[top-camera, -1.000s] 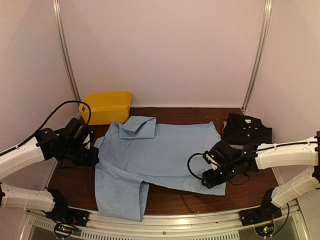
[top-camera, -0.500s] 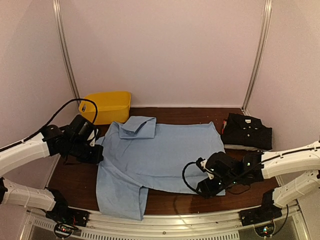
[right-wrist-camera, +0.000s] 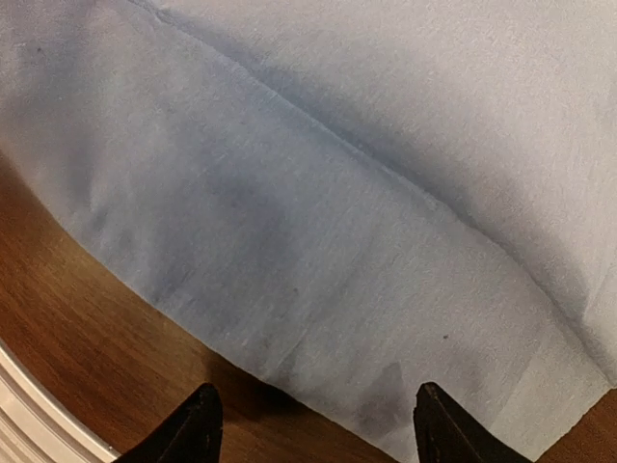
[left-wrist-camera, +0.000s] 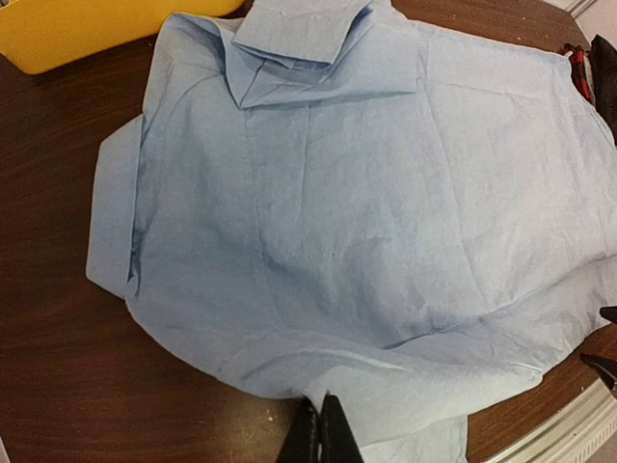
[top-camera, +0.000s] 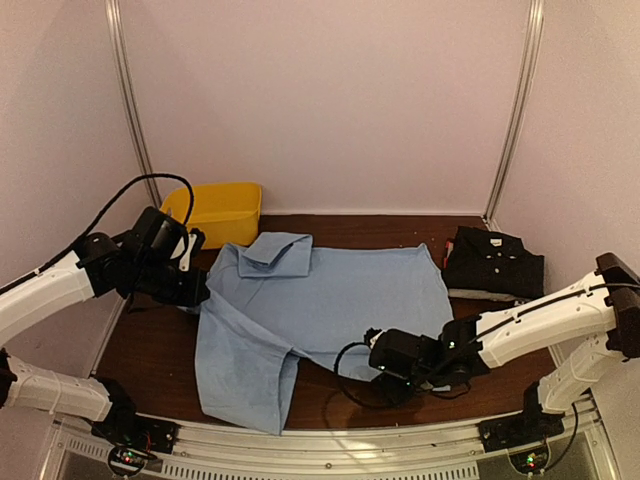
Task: Fold and stack the long sleeve shirts
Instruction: Pick up the flattened shirt from the center of the board.
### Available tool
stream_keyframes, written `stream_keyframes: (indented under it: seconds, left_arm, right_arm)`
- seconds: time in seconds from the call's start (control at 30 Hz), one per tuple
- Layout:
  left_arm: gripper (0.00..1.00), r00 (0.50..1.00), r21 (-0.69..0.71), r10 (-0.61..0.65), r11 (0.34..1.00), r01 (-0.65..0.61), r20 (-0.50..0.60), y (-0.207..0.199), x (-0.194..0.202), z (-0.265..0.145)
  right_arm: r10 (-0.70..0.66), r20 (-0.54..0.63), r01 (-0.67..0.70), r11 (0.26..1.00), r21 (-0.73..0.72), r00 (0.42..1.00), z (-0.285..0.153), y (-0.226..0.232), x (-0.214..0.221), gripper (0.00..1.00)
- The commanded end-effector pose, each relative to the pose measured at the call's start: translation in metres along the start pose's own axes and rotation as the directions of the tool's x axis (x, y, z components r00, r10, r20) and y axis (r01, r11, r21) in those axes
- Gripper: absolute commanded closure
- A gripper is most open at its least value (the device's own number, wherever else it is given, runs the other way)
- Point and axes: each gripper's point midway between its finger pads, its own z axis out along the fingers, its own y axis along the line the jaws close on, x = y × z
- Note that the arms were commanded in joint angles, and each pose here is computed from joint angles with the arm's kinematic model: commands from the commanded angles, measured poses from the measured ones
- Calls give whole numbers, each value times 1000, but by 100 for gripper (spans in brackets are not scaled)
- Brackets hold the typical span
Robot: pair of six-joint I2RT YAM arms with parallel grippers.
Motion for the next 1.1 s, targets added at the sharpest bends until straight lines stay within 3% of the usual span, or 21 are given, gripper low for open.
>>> stream_keyframes:
  seconds: [0.0, 0.63, 0.87, 1.07]
  left_arm:
    - [100, 999, 23, 17, 1000, -18, 29, -4, -10, -7]
    - [100, 999, 13, 29, 999, -30, 27, 2, -9, -11]
    - [100, 999, 8, 29, 1000, -29, 20, 4, -7, -10]
    - [100, 999, 9, 30, 1000, -30, 13, 5, -5, -9]
  right_arm:
    - [-44, 11, 42, 989, 138, 999, 2, -13, -5, 31]
    - [-54, -68, 74, 932, 356, 996, 12, -41, 8, 39]
    - [-34, -61, 56, 919, 390, 998, 7, -51, 12, 48]
    - [-33, -64, 55, 917, 394, 997, 6, -53, 13, 64]
